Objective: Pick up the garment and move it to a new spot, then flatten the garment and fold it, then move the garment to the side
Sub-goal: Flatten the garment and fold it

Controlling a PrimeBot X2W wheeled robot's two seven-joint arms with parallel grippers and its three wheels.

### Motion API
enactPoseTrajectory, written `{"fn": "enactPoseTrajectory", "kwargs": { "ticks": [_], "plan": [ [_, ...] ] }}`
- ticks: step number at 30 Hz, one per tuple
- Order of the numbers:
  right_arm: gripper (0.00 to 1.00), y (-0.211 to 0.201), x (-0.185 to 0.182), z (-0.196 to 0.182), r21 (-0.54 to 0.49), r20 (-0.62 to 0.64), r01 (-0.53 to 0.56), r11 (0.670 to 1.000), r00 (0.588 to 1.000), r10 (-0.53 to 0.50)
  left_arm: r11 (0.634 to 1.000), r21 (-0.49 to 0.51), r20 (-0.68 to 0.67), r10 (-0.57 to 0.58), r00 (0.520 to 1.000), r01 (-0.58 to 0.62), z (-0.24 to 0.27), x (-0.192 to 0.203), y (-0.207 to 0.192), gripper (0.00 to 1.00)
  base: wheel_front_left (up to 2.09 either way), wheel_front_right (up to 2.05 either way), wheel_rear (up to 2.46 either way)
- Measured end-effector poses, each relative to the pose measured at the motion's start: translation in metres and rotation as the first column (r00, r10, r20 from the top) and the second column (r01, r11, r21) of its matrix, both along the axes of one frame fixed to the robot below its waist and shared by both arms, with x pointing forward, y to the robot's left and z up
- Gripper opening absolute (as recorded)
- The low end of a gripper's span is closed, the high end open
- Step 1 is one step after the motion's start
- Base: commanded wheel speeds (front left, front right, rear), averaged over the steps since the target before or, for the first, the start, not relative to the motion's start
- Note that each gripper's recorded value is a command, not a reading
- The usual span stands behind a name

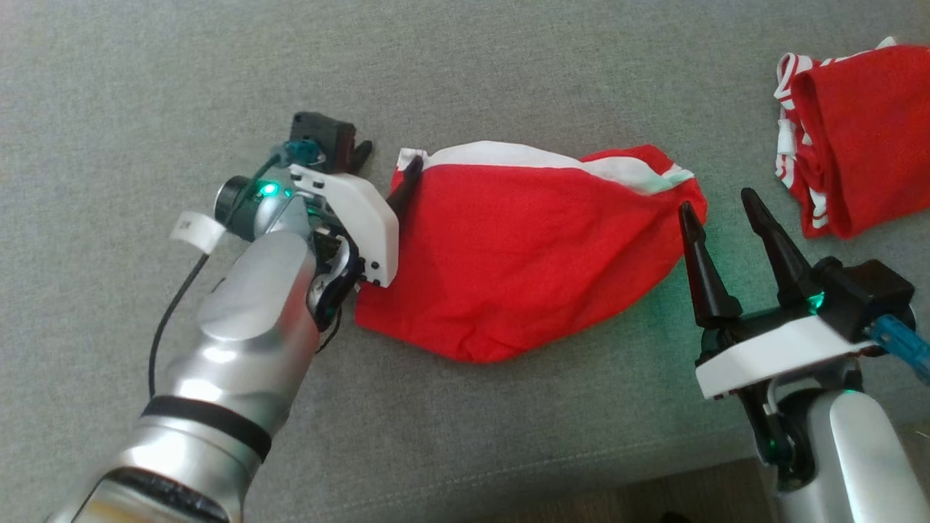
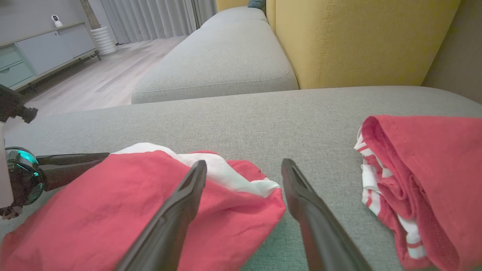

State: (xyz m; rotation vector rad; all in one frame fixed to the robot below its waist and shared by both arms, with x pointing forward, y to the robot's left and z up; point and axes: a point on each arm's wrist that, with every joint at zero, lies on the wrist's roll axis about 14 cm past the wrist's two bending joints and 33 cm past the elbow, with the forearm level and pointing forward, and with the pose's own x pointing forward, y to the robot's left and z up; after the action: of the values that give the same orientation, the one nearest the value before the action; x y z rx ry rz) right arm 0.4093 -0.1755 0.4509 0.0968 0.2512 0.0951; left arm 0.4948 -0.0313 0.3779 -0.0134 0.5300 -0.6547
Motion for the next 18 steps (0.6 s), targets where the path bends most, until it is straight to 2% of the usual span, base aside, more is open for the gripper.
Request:
{"fn": "enactPoseTrajectory", "kwargs": {
  "ticks": [6,12,13,15,18],
  "plan": [
    [1.00,-0.001,0.000,-0.003,0.000,-0.008,0.005,1.000,1.000,-0.005,0.995,0.061,0.025,-0.074,0.997,0.072,-0.003,-0.002,-0.007,1.00,0.00,0.00,0.00],
    [1.00,-0.002,-0.001,-0.003,0.001,-0.010,0.007,1.000,1.000,-0.007,0.974,0.134,0.041,-0.188,0.981,0.181,-0.006,-0.015,-0.019,1.00,0.00,0.00,0.00],
    [1.00,-0.002,-0.001,-0.003,0.000,-0.011,0.008,1.000,1.000,-0.008,0.973,0.135,0.039,-0.193,0.980,0.186,-0.006,-0.015,-0.021,0.75,0.00,0.00,0.00],
    [1.00,-0.005,-0.001,-0.003,-0.001,-0.012,0.016,1.000,1.000,-0.016,0.970,0.132,0.036,-0.211,0.977,0.204,-0.006,-0.019,-0.024,0.02,0.00,0.00,0.00],
    [1.00,-0.012,0.000,-0.004,-0.006,-0.016,0.034,0.999,0.999,-0.034,0.966,0.131,0.045,-0.228,0.973,0.221,-0.006,-0.023,-0.029,0.00,0.00,0.00,0.00]
  ]
}}
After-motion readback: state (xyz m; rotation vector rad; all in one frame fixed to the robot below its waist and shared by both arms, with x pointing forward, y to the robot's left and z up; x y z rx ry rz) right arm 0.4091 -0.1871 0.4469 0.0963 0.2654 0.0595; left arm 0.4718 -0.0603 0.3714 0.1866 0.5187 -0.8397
